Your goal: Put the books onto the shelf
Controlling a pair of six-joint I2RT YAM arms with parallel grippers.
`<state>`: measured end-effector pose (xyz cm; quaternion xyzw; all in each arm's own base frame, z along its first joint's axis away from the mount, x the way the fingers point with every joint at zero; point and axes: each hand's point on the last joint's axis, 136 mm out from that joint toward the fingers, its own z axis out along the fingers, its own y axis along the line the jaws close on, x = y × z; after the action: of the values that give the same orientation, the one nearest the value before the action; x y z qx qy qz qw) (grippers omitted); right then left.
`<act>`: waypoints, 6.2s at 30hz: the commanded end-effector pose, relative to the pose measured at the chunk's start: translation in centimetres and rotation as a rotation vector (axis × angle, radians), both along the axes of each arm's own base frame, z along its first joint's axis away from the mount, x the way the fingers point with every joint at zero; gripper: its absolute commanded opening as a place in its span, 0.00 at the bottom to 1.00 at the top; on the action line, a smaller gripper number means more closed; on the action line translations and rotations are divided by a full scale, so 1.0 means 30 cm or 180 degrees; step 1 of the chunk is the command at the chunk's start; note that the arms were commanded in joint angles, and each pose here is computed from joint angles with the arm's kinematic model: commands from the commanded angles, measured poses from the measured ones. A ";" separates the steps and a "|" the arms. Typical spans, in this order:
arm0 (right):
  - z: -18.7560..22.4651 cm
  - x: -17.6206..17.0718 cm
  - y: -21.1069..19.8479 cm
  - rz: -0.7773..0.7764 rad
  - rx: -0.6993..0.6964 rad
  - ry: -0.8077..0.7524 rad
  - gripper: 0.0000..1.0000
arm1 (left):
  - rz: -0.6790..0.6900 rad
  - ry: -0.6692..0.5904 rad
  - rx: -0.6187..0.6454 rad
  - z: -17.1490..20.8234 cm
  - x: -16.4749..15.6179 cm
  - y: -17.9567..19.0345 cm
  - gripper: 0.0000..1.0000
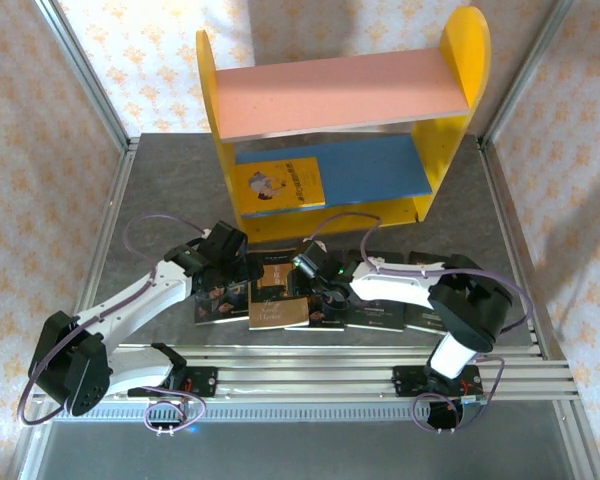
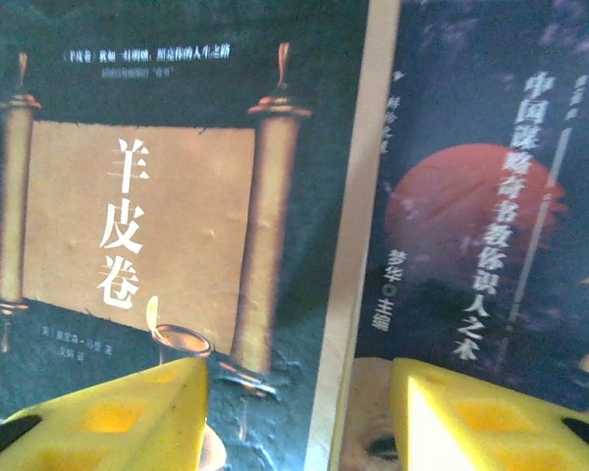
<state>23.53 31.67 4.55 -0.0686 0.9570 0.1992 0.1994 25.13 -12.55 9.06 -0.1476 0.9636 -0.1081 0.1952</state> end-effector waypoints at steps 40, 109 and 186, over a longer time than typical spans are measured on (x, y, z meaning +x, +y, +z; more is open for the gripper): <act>-0.229 -0.074 -0.084 0.0059 -0.0408 0.0324 0.12 | -0.0782 -0.0261 -0.1070 0.069 0.015 -0.274 0.86; 0.520 0.053 -0.378 -0.1054 0.1091 -0.1041 0.68 | -0.1342 -0.2565 -0.1607 0.821 -0.039 -0.283 0.00; 0.754 0.226 -0.218 -0.1944 0.3605 -0.0903 0.23 | 0.0639 -0.3445 -0.2150 0.973 0.245 -0.398 0.00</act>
<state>30.22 25.89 27.77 0.2930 0.6379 0.6101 0.3674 32.95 -24.54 34.39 -0.1951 0.6804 -0.3891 0.5895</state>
